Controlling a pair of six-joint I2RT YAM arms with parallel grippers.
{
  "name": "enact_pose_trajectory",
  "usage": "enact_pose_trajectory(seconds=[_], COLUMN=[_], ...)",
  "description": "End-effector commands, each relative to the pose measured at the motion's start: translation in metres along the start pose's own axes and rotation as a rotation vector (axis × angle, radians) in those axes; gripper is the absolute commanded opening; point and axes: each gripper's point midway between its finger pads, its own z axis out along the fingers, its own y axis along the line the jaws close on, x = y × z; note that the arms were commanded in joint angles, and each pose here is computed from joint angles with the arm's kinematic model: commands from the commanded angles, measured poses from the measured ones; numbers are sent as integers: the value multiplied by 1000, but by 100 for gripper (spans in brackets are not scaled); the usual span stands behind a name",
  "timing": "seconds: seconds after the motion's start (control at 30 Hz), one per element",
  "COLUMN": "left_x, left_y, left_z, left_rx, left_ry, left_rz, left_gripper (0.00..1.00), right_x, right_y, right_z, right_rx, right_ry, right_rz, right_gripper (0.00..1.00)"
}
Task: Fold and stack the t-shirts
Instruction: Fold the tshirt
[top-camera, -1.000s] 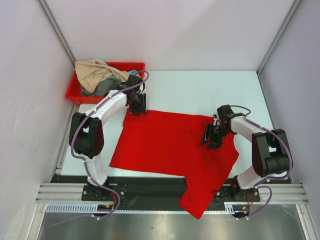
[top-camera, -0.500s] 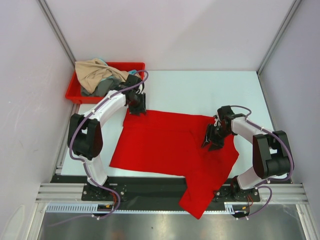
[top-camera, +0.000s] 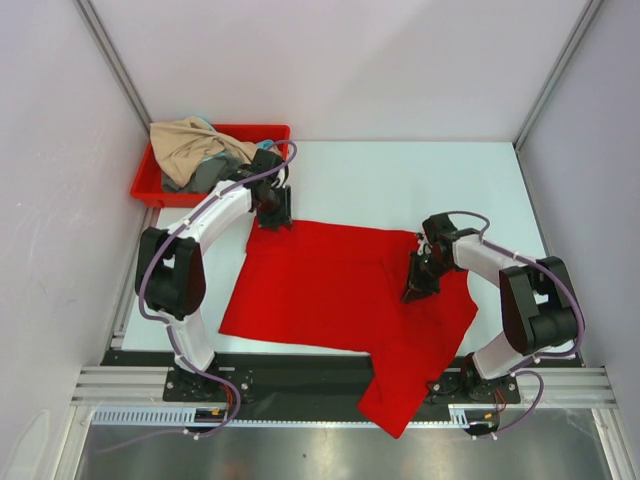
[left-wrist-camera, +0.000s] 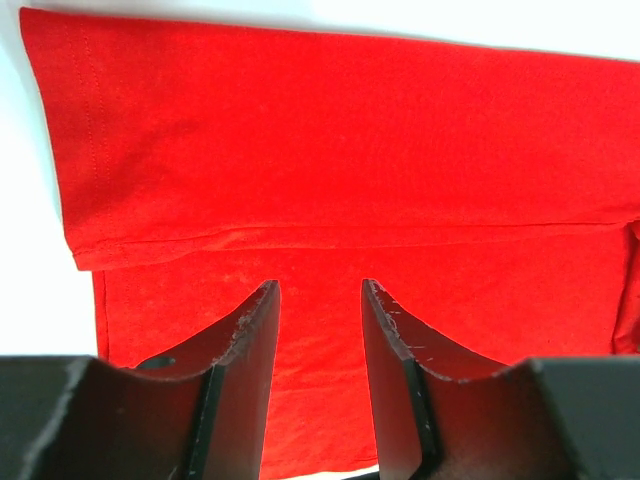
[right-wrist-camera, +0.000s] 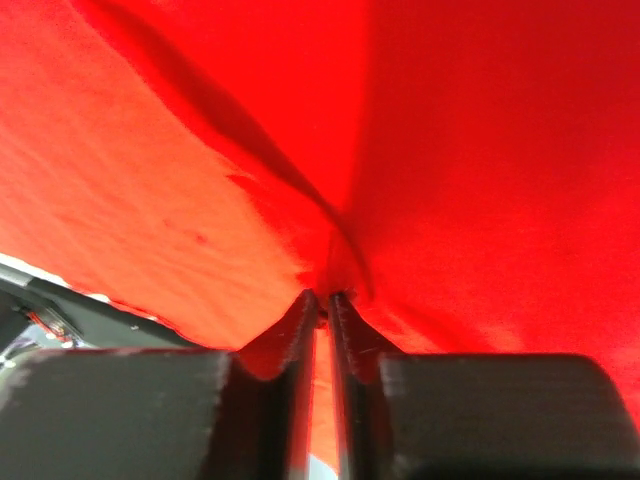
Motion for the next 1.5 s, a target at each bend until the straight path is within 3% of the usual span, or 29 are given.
enact_pose_trajectory(seconds=[0.0,0.1,0.23,0.3,0.33,0.43,0.5,0.57,0.7,0.73,0.87,0.93,1.13,1.47], left_x=[-9,-8,-6,-7,-6,-4,0,5,6,3,-8,-19,-24,-8], left_y=[1,3,7,13,14,17,19,19,19,17,25,38,58,49], left_z=[-18,-18,-18,-19,-18,-19,-20,-20,-18,-19,-11,-11,-10,-12], left_rx=[-1,-12,-37,-68,-75,-87,-92,-91,-80,-76,-106,-146,-181,-115], left_ry=[-60,-59,-58,-64,-64,-64,-51,-38,-42,-47,-50,-71,-68,-56], left_rz=[14,10,-3,-15,-21,-35,-45,-58,-65,-63,-65,-75,-91,-108], left_gripper=[44,44,44,44,44,47,49,50,50,49,49,50,49,48], right_x=[-8,5,21,33,34,30,14,-3,-52,-73,-123,-143,-193,-218], right_y=[27,52,94,108,111,114,103,85,25,5,-48,-69,-119,-136], right_z=[-3,2,2,0,-2,-13,-18,-24,-50,-61,-95,-102,-100,-92], right_rx=[-47,-108,-213,-274,-290,-329,-268,-170,39,51,133,177,248,293], right_ry=[-20,48,139,184,189,174,108,24,-216,-290,-487,-505,-521,-511], right_rz=[-64,-130,-250,-299,-306,-294,-249,-199,88,225,399,428,371,223], right_gripper=[10,1,7,21,34,52,60,61,58,57,60,69,76,77])
